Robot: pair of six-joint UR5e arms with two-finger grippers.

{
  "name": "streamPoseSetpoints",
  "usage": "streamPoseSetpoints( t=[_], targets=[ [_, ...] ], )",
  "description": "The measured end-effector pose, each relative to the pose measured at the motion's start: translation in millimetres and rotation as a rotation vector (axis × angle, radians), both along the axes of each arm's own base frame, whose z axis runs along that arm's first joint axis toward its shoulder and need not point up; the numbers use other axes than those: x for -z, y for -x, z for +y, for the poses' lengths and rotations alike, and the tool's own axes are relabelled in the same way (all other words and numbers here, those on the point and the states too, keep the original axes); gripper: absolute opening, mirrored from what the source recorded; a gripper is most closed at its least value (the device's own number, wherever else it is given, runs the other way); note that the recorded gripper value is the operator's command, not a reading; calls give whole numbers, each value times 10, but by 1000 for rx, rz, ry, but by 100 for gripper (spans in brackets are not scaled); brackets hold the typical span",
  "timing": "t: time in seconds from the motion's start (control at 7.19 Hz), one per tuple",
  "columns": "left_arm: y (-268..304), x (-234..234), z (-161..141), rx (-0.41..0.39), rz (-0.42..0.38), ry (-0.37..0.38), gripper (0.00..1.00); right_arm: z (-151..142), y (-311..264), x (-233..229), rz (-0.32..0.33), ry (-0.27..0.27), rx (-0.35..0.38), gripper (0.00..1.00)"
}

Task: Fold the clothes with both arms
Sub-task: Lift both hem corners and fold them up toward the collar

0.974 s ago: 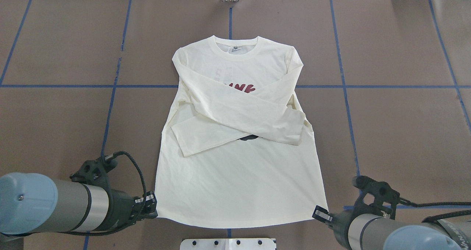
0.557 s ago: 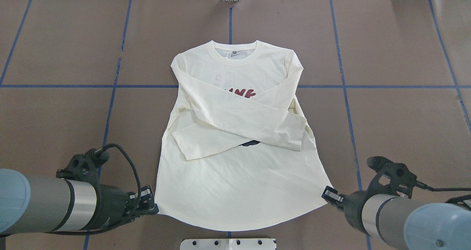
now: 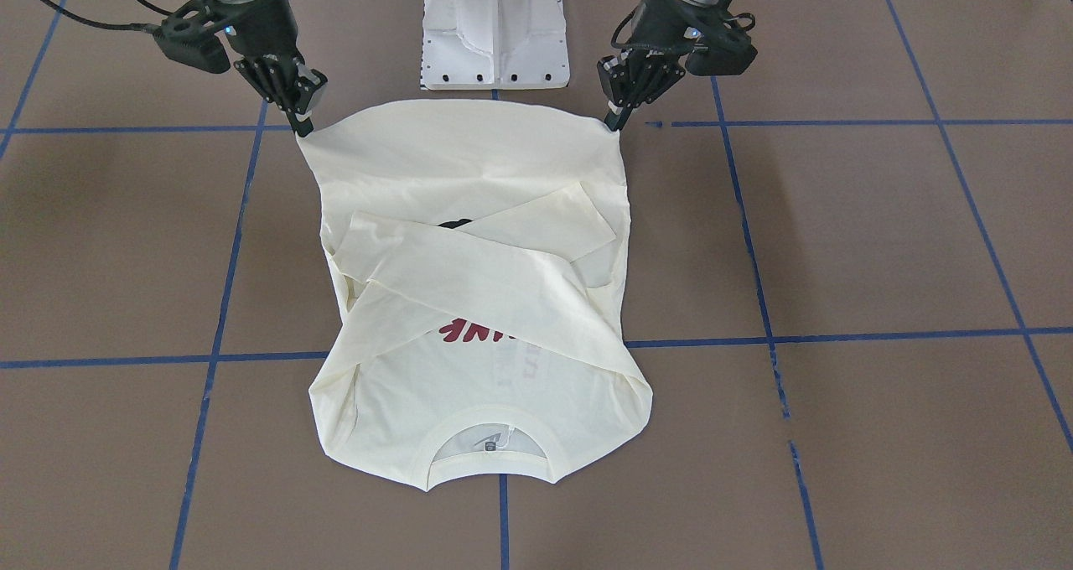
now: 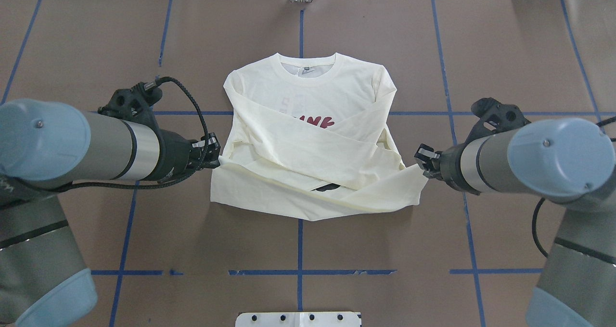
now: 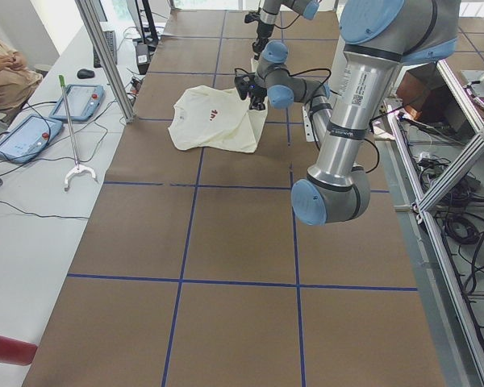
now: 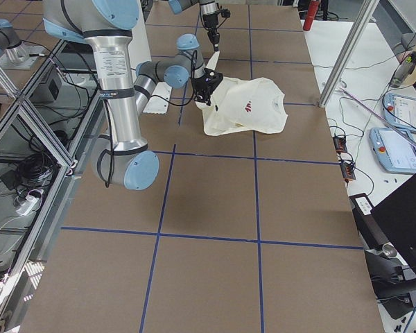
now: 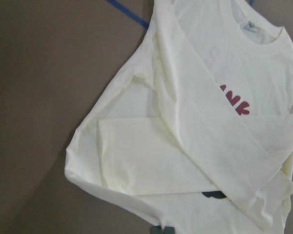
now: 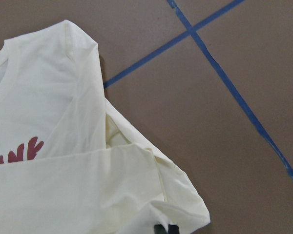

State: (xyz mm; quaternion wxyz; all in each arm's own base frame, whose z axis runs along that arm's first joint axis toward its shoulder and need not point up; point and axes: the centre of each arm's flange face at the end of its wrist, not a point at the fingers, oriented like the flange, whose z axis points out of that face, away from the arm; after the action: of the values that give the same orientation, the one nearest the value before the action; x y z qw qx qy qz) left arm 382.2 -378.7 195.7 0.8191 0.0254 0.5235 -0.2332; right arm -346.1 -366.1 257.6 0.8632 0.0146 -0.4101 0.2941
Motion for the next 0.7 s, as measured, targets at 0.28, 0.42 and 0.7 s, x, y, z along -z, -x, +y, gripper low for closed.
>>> streamPoseSetpoints(
  t=[0.28, 0.42, 0.7],
  targets=[
    [-117, -95, -618, 50, -70, -19, 0, -831, 175, -47, 55, -6, -10, 0],
    [-220, -202, -871, 77, -88, -24, 0, -1164, 299, -99, 91, -6, -8, 0],
    [-426, -517, -1283, 131, -106, -44, 0, -1773, 555, -207, 136, -9, -11, 0]
  ],
)
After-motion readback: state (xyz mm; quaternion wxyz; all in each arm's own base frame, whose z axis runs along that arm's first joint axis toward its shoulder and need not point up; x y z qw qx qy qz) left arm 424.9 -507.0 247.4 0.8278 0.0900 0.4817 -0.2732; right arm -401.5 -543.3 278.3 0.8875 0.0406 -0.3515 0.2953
